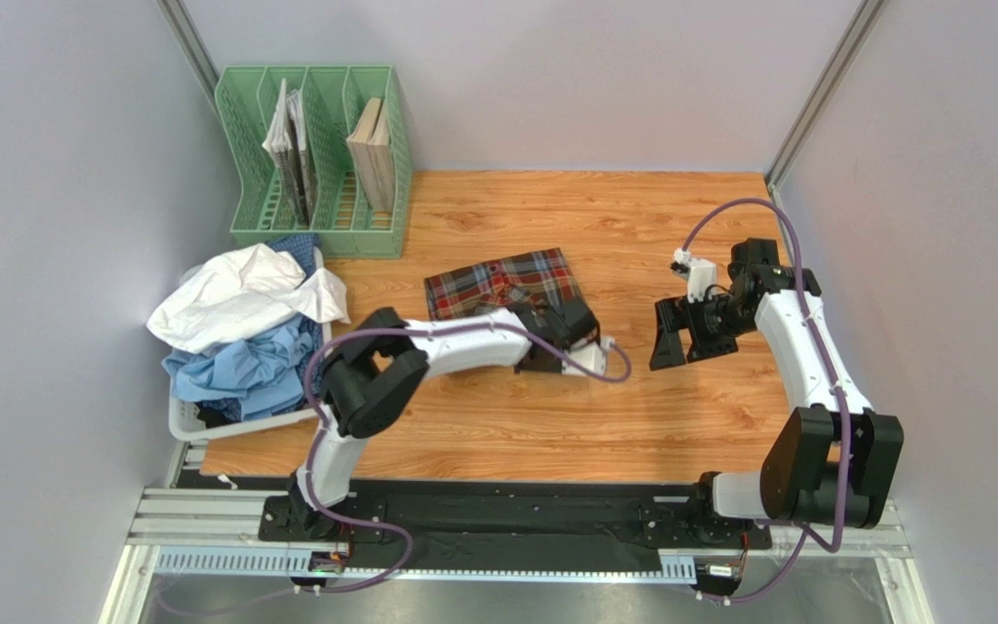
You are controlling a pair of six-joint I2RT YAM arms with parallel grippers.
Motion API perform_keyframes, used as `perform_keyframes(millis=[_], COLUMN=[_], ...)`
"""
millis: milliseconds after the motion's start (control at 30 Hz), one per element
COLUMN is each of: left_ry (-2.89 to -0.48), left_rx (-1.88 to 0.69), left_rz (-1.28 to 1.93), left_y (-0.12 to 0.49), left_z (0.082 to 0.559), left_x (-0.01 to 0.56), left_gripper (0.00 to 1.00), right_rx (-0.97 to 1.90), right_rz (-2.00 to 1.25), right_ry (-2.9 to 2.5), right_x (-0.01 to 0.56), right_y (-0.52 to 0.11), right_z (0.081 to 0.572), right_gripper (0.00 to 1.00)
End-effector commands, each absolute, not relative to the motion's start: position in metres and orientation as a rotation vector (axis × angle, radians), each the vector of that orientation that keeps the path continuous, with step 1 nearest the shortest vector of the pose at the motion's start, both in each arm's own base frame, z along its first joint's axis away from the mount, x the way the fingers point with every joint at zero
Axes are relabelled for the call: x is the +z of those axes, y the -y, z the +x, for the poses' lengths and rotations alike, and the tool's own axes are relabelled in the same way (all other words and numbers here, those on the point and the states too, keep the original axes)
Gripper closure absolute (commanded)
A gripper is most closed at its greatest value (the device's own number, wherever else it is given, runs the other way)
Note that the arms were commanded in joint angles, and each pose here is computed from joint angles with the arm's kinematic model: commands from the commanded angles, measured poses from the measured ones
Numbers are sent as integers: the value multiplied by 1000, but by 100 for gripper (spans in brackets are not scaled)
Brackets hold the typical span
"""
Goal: Fold and stack the long sleeve shirts
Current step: Fold the shirt
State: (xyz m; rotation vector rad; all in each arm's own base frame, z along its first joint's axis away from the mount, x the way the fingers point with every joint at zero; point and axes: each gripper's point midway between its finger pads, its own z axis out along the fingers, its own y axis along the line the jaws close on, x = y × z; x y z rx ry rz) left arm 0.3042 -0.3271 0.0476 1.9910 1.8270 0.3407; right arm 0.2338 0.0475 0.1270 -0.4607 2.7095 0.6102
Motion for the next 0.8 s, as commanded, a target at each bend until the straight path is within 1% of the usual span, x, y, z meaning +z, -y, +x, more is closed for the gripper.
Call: perform_keyframes(millis=[0,67,100,133,167,200,233,267,300,333,400,433,467,533,567,600,667,700,767], left_ry=[-1872,-1871,-1883,-1916,-1934,-1939,-1951,-1941,-1905,-1862,-1799,-1787,-1791,-1802,-1790,-1799,-1794,-1762,-1780], left_rx=[197,108,54,-8,-109,-185,-259,-389,-448,-458,-508,-509,-479,-411,-346,-326,-270,-259,-222], left_rz=[1984,2008,2012,1989,2002,2008,1999,2015,2006,2004,1987,1978,1947,1974,1996,2027,2029,2069,2051], left_y=[365,378,382,387,392,394,396,400,395,393,378,371,359,339,326,319,308,307,304], left_z=[237,213,206,198,186,176,167,152,144,144,148,155,177,199,220,227,249,254,270], left_x=[29,34,46,54,62,84,97,112,141,156,189,195,199,193,188,174,161,148,135], left_gripper=[100,84,76,64,61,51,48,47,46,45,43,41,41,42,44,47,50,51,52], right_rx=[678,694,704,723,733,740,758,769,781,807,829,825,831,839,851,852,886,901,952], right_rz=[-466,-462,-456,-440,-430,-419,-395,-379,-367,-356,-329,-309,-277,-232,-174,-147,-91,-48,16], right_ry=[-2693,-2687,-2686,-2680,-2679,-2678,-2678,-2679,-2678,-2674,-2669,-2669,-2673,-2668,-2689,-2699,-2742,-2761,-2806], right_x=[136,139,140,143,144,145,146,147,148,149,149,149,150,151,148,146,137,133,121], right_y=[-52,-54,-54,-57,-58,-59,-61,-62,-64,-67,-70,-70,-70,-72,-73,-72,-73,-74,-77], right_z=[232,231,231,232,232,233,233,234,233,233,233,234,234,239,240,243,247,248,249], right_gripper=[14,14,14,14,14,14,14,15,16,16,19,19,20,22,23,26,33,40,47])
